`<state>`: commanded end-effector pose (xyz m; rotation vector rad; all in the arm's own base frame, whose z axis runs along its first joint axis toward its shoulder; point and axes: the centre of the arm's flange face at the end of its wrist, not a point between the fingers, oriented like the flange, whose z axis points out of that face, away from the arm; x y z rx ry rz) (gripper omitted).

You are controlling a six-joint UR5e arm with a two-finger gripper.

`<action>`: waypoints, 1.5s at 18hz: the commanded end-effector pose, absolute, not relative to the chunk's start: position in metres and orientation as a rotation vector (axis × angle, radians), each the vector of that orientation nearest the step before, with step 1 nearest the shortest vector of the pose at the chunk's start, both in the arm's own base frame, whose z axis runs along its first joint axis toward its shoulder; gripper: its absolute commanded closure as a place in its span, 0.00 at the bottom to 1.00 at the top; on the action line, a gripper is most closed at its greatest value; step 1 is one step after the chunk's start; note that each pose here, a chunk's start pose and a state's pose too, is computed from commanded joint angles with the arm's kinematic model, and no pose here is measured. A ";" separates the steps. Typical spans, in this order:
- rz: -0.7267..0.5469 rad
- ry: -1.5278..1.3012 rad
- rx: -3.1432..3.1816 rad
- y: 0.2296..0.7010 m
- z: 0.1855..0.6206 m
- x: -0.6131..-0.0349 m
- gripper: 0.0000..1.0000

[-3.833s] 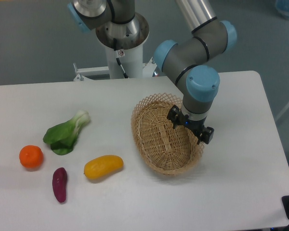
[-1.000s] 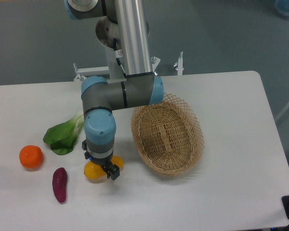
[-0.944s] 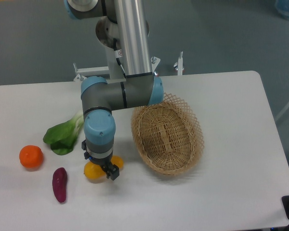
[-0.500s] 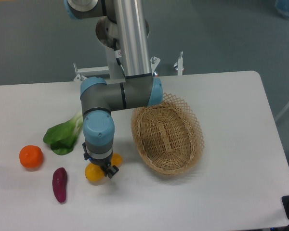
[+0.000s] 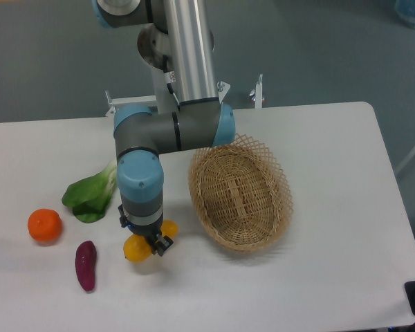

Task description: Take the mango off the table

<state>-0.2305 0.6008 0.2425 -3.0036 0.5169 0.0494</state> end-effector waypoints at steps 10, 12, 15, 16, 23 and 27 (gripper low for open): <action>0.128 0.334 -3.006 0.546 0.306 -0.293 0.48; 0.110 0.307 -3.017 0.538 0.312 -0.299 0.48; 0.103 0.268 -3.027 0.528 0.313 -0.312 0.48; 0.108 0.252 -3.028 0.525 0.313 -0.318 0.48; 0.170 0.265 -3.013 0.498 0.326 -0.372 0.48; 0.186 0.255 -3.016 0.492 0.325 -0.384 0.46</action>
